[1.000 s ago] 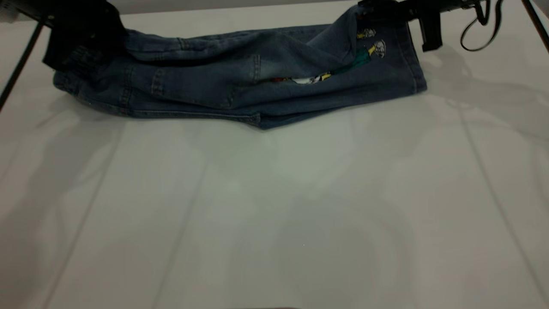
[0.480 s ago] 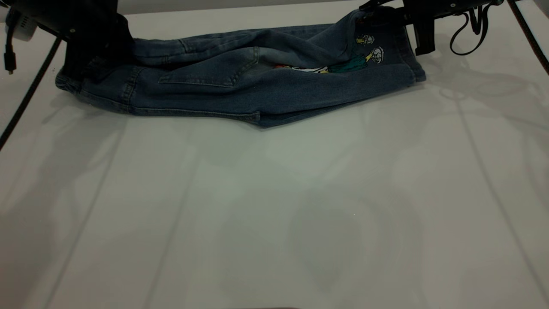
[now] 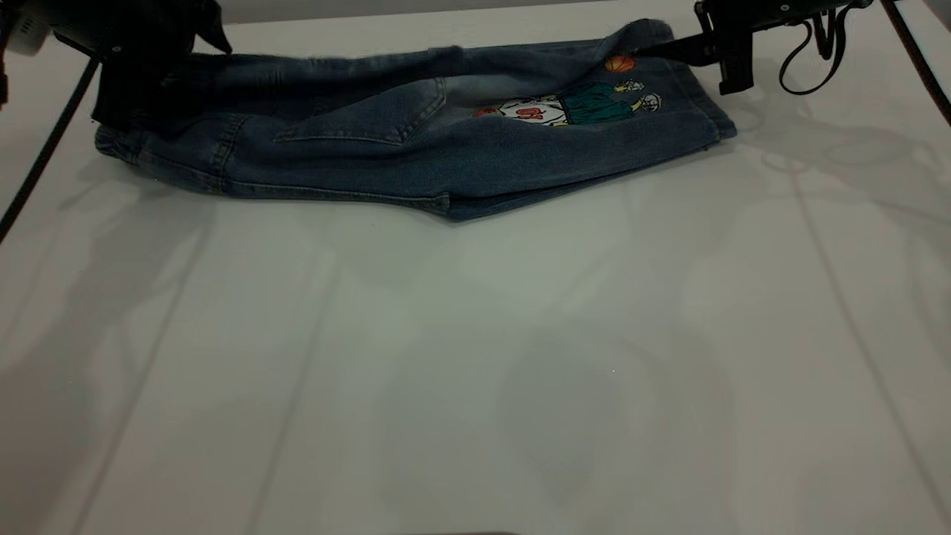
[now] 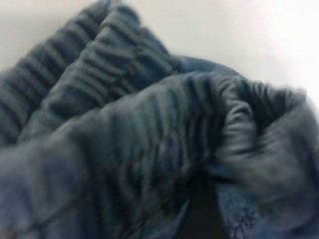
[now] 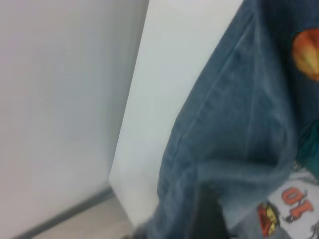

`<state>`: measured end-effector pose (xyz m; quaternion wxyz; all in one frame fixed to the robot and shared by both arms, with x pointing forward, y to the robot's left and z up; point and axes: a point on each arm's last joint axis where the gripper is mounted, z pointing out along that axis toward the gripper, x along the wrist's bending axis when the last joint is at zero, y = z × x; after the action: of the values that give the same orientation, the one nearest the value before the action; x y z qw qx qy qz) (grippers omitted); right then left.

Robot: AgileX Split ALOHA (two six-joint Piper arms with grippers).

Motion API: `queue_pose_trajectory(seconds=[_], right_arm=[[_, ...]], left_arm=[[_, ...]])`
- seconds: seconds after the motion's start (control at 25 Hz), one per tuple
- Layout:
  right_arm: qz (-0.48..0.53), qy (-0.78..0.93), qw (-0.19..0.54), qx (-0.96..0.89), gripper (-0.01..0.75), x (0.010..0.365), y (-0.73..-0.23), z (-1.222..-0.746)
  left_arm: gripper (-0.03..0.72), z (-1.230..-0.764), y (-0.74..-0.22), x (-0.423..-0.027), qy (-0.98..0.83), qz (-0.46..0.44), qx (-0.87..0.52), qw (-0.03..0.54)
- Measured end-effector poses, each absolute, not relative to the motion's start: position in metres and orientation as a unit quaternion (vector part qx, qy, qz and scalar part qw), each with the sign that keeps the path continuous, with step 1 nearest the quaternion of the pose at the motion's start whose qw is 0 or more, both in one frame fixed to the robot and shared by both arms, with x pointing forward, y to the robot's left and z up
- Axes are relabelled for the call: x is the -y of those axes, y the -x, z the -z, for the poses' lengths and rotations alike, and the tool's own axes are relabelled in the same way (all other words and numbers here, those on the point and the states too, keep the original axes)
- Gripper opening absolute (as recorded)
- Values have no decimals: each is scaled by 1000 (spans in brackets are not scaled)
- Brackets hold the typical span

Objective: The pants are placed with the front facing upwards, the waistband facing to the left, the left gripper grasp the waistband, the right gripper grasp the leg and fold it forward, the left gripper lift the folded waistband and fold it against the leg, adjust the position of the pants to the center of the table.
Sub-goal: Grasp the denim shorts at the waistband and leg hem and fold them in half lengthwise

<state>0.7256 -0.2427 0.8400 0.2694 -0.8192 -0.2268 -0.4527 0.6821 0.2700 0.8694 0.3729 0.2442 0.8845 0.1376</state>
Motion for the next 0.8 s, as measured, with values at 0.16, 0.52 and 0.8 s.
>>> queue_pose_trajectory(seconds=[0.16, 0.52, 0.8], right_arm=[[468, 797, 277, 264, 501, 239, -724, -843], [512, 711, 320, 360, 509, 227, -715, -856], [493, 692, 332, 410, 510, 211, -706, -854]], left_arm=[[543, -878, -681, -266, -355, -160, -847, 363], [547, -925, -665, -274, -535, -92, -763, 351], [549, -927, -652, -336, -511, -40, -795, 325]])
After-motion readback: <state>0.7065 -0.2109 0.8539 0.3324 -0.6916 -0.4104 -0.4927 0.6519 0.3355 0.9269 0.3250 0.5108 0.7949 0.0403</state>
